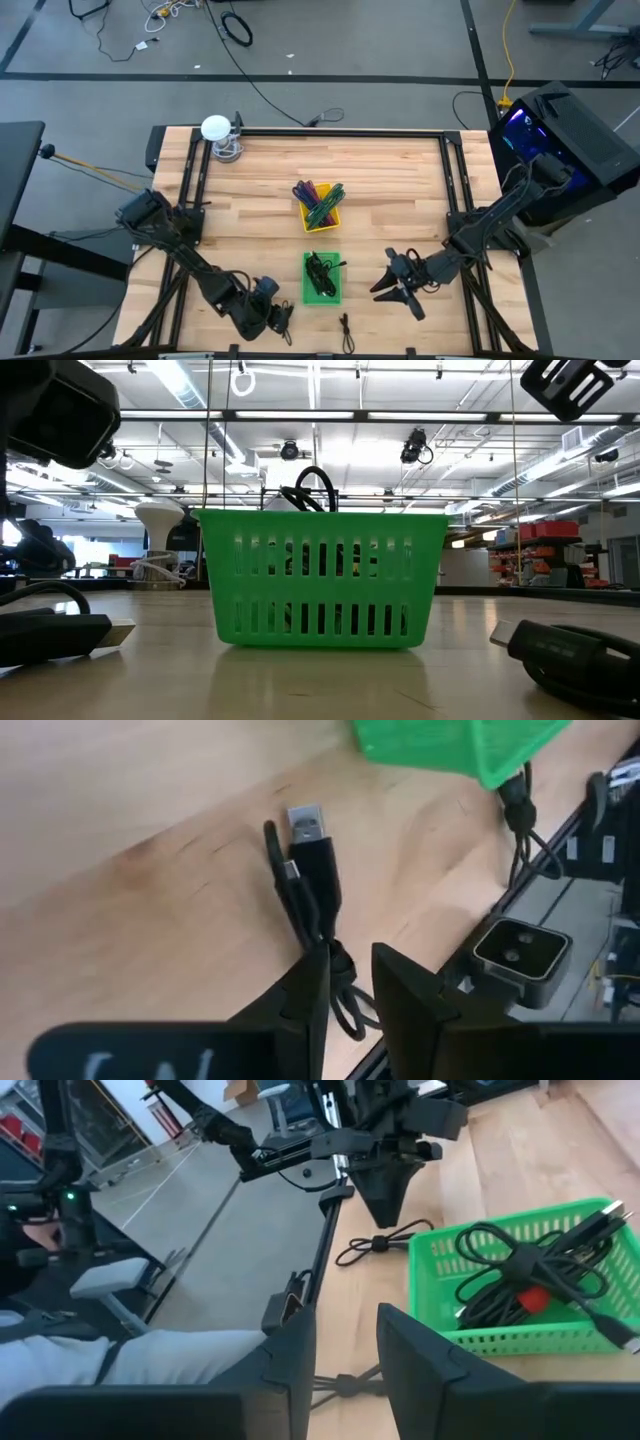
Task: Pick & Place USB Port
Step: Put the black charger cable into the green bin
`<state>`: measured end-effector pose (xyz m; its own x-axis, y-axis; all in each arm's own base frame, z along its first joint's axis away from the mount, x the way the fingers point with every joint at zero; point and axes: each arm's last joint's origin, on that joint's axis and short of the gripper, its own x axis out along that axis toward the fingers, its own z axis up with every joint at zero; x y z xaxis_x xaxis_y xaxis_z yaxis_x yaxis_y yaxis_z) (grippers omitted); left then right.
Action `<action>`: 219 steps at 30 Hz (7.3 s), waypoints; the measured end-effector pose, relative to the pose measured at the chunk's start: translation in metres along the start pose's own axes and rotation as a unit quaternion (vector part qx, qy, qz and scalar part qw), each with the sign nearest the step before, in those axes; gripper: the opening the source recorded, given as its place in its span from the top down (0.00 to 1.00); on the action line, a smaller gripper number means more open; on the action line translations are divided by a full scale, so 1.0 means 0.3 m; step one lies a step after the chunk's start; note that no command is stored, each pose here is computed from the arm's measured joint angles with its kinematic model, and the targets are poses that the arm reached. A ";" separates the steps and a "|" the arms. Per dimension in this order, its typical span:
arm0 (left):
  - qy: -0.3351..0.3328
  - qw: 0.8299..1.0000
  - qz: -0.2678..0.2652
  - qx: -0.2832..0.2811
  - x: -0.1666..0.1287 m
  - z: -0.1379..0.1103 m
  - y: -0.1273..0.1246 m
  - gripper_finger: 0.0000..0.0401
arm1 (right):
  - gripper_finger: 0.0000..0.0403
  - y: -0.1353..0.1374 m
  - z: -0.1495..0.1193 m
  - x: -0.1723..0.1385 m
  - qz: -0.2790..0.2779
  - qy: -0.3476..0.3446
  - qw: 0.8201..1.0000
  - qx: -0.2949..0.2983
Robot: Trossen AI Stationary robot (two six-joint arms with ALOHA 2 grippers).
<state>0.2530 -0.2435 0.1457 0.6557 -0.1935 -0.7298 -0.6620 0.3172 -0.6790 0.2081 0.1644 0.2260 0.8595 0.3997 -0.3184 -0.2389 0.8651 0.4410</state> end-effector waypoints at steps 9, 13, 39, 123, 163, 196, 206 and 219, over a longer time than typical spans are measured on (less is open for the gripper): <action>0.010 1.000 0.024 -0.013 0.012 0.011 0.013 0.81 | 0.72 0.000 0.002 -0.001 -0.019 -0.015 1.000 0.002; 0.005 0.999 0.031 -0.015 0.015 0.024 0.014 0.81 | 0.72 0.000 0.001 -0.001 -0.019 -0.014 1.000 -0.003; 0.031 0.995 0.008 0.093 0.038 0.063 -0.013 0.98 | 0.72 -0.001 0.000 -0.001 -0.020 -0.012 1.000 -0.014; -0.351 0.917 -0.018 0.186 0.067 0.221 -0.073 0.63 | 0.72 -0.007 -0.009 -0.001 -0.030 0.002 0.999 -0.020; -0.276 0.939 -0.008 0.207 0.026 0.293 -0.103 0.54 | 0.72 -0.007 -0.009 -0.001 -0.030 0.003 1.000 -0.007; -0.185 0.956 -0.013 0.228 -0.076 0.224 -0.107 0.81 | 0.72 -0.009 -0.054 0.021 -0.044 0.034 0.998 0.028; -0.199 0.948 -0.014 0.247 -0.096 0.150 -0.090 0.83 | 0.72 -0.018 -0.238 0.202 0.008 0.082 0.993 0.082; -0.219 0.941 -0.030 0.257 -0.111 0.105 -0.089 0.83 | 0.72 0.042 -0.307 0.379 0.062 0.111 0.988 0.083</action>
<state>0.2603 -0.2163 0.1909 0.8476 0.1400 -0.5119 -0.4298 0.7470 -0.5073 0.2611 0.2486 0.1182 0.7039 0.5719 -0.4213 -0.2435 0.7514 0.6132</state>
